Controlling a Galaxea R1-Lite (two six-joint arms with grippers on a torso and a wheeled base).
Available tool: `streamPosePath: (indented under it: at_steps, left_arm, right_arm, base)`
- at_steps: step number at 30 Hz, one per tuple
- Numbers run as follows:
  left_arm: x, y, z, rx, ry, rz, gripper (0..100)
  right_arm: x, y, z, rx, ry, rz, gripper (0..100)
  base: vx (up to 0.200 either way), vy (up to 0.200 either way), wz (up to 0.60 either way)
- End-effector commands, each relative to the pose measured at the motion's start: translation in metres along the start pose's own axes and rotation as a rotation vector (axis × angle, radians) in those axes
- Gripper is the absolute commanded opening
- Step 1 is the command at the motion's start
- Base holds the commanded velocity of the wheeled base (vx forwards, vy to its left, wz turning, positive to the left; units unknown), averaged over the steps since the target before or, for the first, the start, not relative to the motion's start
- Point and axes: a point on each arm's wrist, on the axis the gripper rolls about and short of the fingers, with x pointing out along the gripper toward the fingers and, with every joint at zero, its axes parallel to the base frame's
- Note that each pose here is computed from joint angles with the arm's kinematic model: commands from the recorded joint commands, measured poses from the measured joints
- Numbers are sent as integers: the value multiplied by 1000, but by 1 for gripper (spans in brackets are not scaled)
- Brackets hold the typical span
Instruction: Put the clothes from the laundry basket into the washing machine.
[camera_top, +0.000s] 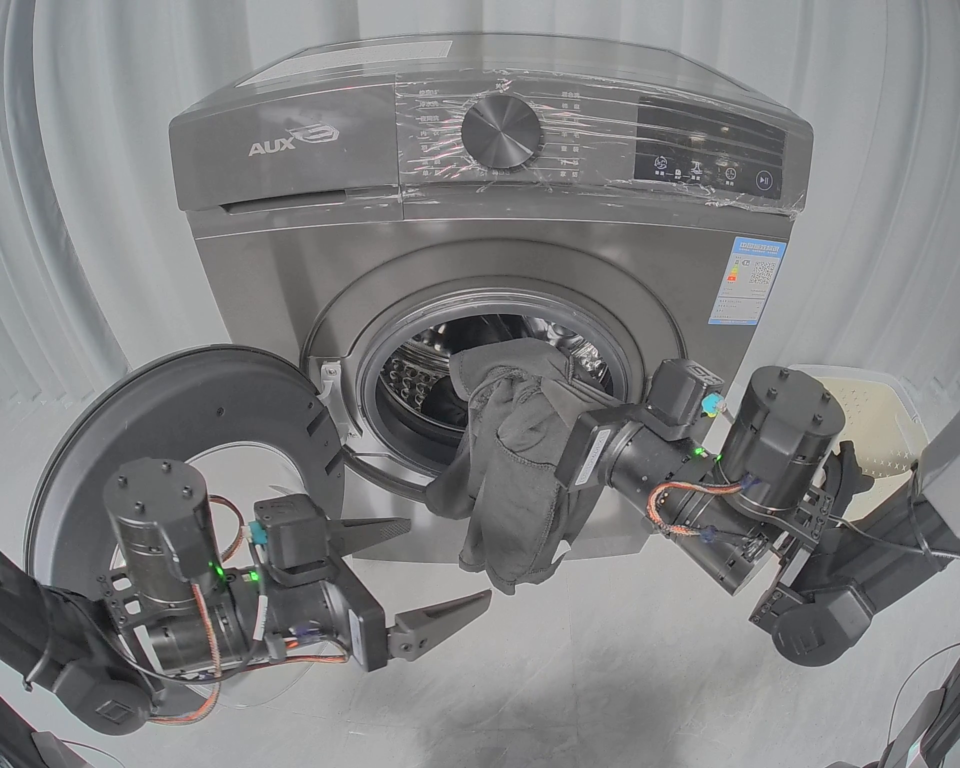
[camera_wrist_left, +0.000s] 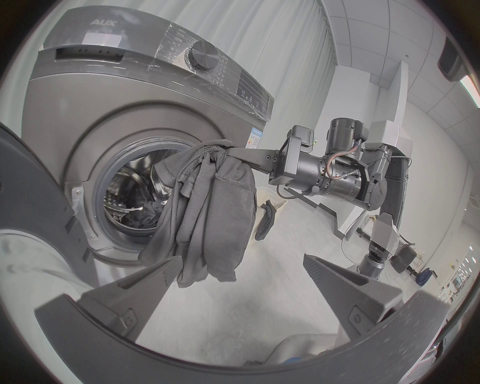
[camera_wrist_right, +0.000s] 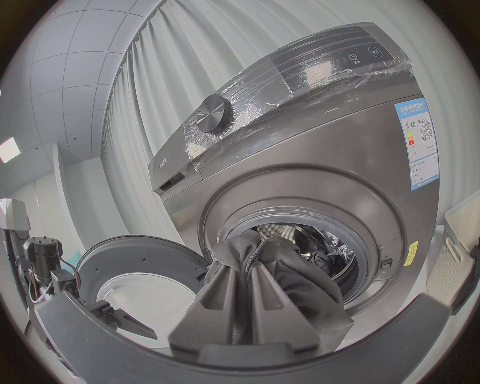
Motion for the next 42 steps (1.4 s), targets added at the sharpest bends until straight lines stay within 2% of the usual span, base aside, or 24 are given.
streamPosePath:
  at_steps: [1, 7, 12, 15, 19, 20, 23, 31, 32, 36, 42]
  left_arm:
    - [33, 5, -22, -17, 64, -15, 100]
    - [50, 10, -26, -25, 78, -15, 100]
    - [63, 13, -24, -58, 66, -12, 100]
    - [70, 15, -23, -64, 59, -12, 100]
    - [74, 17, -22, -66, 53, -10, 100]
    - [81, 21, -24, -65, 55, 10, 100]
    - [84, 23, -22, -63, 44, 29, 100]
    - [95, 25, -24, -60, 38, 32, 100]
    - [98, 27, -25, -56, 25, 45, 0]
    - [100, 26, -23, -48, -1, 41, 0]
    - [93, 24, -8, -31, -83, 34, 0]
  right_arm:
    - [1, 1, -1, 0, 2, 1, 0]
    - [1, 0, -1, 0, 1, 1, 0]
    - [1, 2, -2, 1, 0, 5, 0]
    - [1, 1, -2, 0, 0, 5, 0]
    - [0, 1, -2, 2, 0, 3, 0]
    - [-1, 1, -2, 2, 3, 5, 0]
    - [-1, 2, -3, 2, 6, 8, 0]
    - [-2, 5, -4, 2, 10, 15, 0]
    - [-2, 5, -4, 4, 9, 15, 0]
    - [-3, 2, -5, 2, 15, 7, 0]
    - [-8, -2, -8, -5, 40, -2, 0]
  base:
    - [0, 0, 0]
    - [0, 0, 0]
    - [0, 0, 0]
    - [0, 0, 0]
    - [0, 0, 0]
    - [0, 0, 0]
    - [0, 0, 0]
    - [0, 0, 0]
    - [0, 0, 0]
    - [0, 0, 0]
    - [0, 0, 0]
